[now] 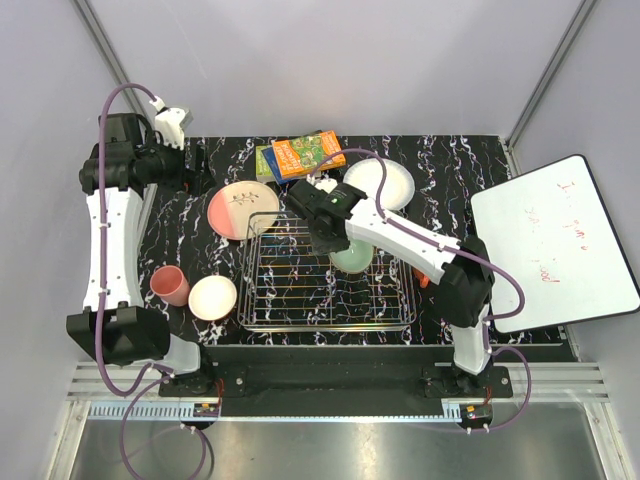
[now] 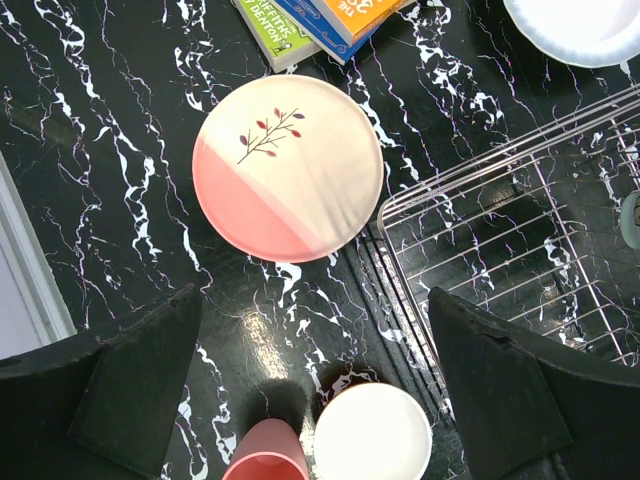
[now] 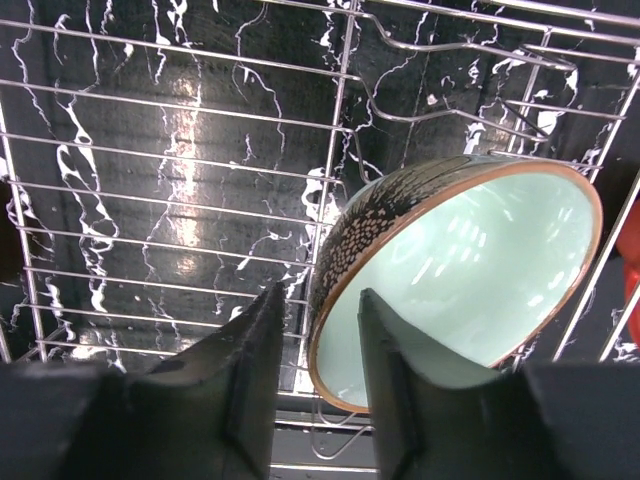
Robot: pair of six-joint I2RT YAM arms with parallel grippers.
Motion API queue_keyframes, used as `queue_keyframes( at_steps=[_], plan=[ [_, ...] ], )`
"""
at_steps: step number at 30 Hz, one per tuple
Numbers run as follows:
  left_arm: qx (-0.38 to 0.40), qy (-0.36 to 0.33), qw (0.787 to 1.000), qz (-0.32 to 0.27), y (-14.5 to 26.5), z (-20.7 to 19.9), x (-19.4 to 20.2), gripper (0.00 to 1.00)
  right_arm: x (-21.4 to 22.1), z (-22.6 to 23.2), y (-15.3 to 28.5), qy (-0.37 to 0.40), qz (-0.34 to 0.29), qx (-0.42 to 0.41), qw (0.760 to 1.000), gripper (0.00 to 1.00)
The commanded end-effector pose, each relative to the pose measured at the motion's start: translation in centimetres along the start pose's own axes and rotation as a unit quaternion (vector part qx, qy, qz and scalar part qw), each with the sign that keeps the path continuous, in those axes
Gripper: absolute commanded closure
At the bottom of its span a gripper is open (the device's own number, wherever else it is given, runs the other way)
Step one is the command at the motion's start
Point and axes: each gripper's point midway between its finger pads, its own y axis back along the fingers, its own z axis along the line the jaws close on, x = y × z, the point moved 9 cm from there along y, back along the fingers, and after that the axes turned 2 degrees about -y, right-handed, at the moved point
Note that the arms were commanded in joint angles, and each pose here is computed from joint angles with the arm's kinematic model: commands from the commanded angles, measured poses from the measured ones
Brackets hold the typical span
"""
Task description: Load the mixed dishes into the dish rack
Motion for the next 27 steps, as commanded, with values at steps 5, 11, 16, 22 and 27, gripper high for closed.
queue_keyframes(
  at_steps=[5,11,16,22,27],
  plan=[
    [-0.008,-0.02,0.999,-0.041,1.4,-0.4,-1.2,0.01,-1.2,-0.5,2.7,-0.011,-0.048,-0.026,0.998,0.37],
    [-0.011,-0.06,0.997,-0.057,1.5,-2.5,-3.2,0.01,-3.3,-2.7,7.8,-0.044,-0.142,-0.029,0.989,0.22],
    [-0.018,-0.132,0.989,-0.064,1.1,-6.8,-5.7,0.01,-4.7,-7.7,11.9,-0.125,-0.205,-0.018,0.971,0.21],
    [0.077,-0.255,0.963,-0.034,-1.5,-17.5,-5.5,0.01,-3.1,-16.8,12.6,-0.274,-0.222,0.039,0.935,0.2],
    [0.069,-0.312,0.947,0.017,-4.3,-25.1,-3.1,0.01,-0.7,-23.2,14.2,-0.383,-0.266,0.106,0.879,0.2]
  ],
)
